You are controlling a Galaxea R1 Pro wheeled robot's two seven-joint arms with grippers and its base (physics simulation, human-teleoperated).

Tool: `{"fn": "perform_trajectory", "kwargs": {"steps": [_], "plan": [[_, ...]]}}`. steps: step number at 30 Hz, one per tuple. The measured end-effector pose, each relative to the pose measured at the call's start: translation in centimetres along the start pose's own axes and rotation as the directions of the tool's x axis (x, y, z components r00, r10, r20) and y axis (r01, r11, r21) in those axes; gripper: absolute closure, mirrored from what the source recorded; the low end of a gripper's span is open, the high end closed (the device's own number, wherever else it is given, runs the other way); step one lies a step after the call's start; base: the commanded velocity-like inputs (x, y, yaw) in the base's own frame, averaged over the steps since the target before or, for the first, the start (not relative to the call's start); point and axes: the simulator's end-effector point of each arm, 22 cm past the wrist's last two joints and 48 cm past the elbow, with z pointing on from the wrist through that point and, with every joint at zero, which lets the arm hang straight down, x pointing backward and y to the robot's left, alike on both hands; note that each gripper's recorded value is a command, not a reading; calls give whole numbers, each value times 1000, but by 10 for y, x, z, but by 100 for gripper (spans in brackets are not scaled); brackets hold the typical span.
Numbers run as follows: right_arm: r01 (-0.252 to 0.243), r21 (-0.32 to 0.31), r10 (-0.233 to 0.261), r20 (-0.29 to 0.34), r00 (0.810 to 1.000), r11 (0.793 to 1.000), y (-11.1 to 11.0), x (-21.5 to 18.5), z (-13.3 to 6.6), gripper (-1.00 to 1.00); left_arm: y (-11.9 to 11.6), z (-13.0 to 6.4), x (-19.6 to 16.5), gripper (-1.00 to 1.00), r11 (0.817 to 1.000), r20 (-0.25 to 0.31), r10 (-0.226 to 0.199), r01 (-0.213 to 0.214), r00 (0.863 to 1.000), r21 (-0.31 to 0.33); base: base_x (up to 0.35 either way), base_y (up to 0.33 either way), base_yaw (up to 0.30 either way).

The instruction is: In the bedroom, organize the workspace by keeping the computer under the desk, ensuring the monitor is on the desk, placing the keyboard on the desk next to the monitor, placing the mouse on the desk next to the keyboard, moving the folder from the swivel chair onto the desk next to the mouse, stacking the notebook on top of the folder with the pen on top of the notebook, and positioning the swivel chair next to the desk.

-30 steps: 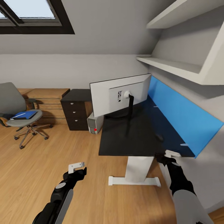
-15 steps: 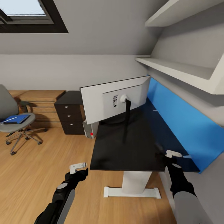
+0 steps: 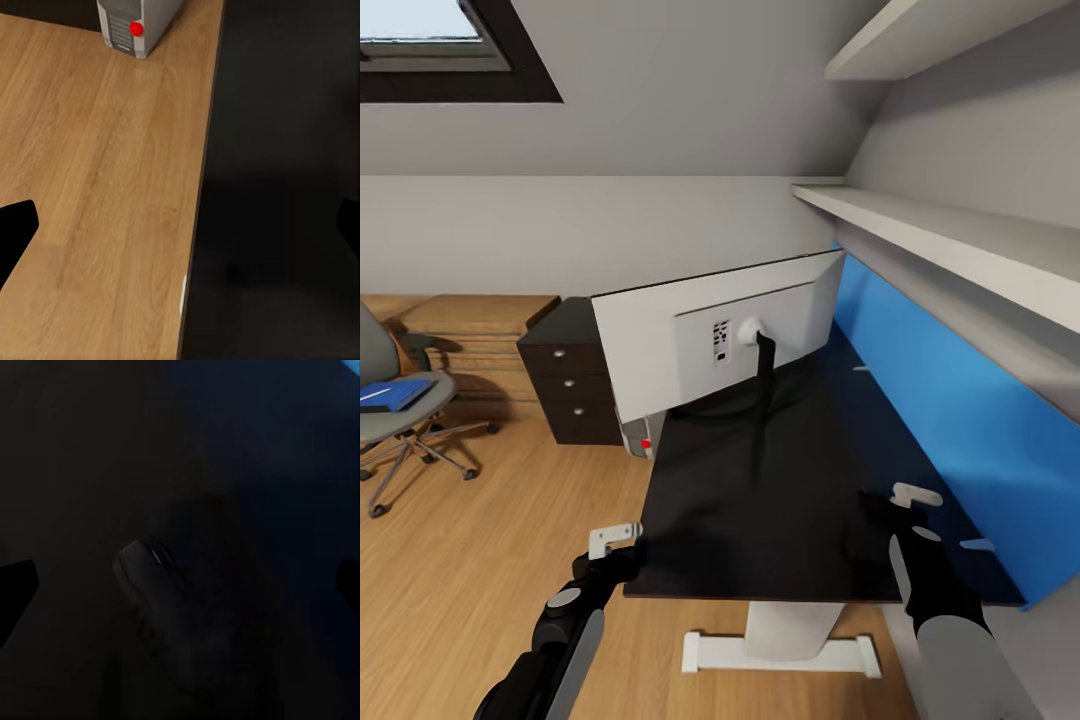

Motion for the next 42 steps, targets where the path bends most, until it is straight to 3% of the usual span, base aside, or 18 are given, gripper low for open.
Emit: {"fn": "perform_trajectory", "kwargs": {"steps": [7, 20, 30, 42], "plan": [[2, 3, -2, -7, 1000, 1000, -2, 1, 1, -100, 0, 0, 0, -100, 1000, -1, 0, 0, 1000, 0, 215, -1, 0], [9, 0, -9, -40, 999, 1000, -1, 14, 2, -100, -5, 0, 1, -100, 1000, -2, 7, -7, 1000, 10, 8, 0, 0], [26, 24, -22, -137, 990, 999, -25, 45, 5, -100, -6, 0, 0, -100, 1000, -1, 6, -6, 1000, 11, 0, 0, 0], [28, 27, -24, -152, 988, 999, -29, 50, 6, -100, -6, -1, 0, -100, 1000, 0, 6, -6, 1000, 11, 0, 0, 0]]}}
